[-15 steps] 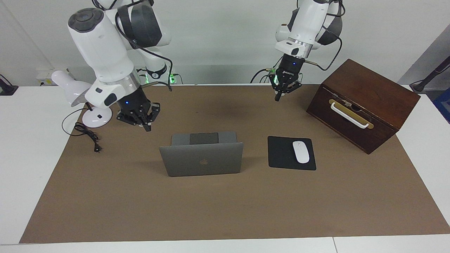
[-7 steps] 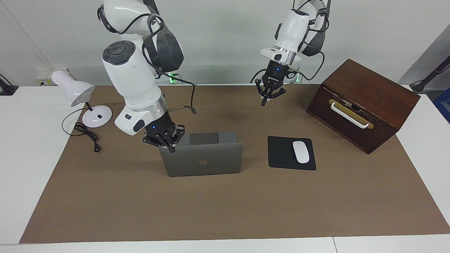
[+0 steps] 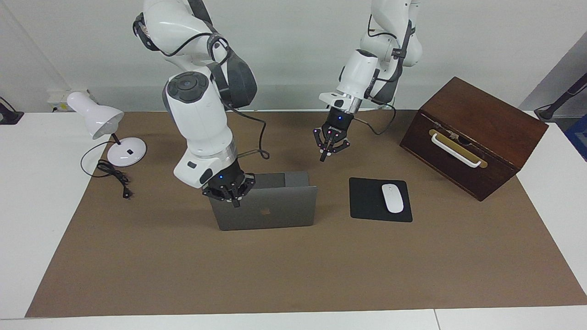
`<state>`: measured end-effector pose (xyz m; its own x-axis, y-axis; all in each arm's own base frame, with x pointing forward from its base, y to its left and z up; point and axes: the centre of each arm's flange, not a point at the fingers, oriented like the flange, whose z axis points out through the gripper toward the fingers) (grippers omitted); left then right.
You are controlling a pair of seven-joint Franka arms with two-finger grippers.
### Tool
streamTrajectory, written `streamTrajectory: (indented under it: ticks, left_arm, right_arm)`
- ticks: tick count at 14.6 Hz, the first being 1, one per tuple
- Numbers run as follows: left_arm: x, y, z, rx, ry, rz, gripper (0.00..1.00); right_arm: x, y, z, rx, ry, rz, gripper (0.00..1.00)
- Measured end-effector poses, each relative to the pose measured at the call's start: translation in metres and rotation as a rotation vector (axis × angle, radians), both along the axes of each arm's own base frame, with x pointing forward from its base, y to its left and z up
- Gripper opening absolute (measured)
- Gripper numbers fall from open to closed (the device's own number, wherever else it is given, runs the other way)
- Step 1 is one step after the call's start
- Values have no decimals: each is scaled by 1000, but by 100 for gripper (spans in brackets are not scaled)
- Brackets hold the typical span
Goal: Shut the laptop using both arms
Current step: 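Hook the right gripper over the lid top while the left gripper braces the base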
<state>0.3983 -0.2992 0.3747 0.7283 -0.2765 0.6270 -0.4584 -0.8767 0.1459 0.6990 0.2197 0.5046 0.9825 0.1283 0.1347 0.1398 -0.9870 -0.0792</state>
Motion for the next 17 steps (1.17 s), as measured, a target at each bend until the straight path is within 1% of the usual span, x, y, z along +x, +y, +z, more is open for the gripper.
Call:
streamTrajectory:
  ticks: [2,3,5,7,9,11,14,17]
  left_arm:
    - [1,-4,-9,1,-1,-4,1]
    - [2,-7,-11,-1,-5,-7,1]
    - [3,-13,-21,-8,-25,-16,1]
    - [-2,-23,-37,-9,-35,-36,1]
    - [-5,-33,-50,-6,-40,-57,1]
    - [-2,-38,-58,3,-56,-77,1]
    - [2,-40,-74,32,-83,-116,1]
    - [2,-41,-83,55,-89,-139,1]
  right_arm:
    - [3,6,-12,11,11,-15,1]
    - [4,8,-16,16,6,-17,1]
    - [6,9,-20,22,4,-20,1]
    - [6,10,-22,27,9,-42,1]
    - [4,16,-22,49,21,-72,1]
    - [2,22,-21,62,28,-93,1]
    - [-3,37,-26,65,40,-104,1]
    - [-4,43,-37,58,56,-102,1]
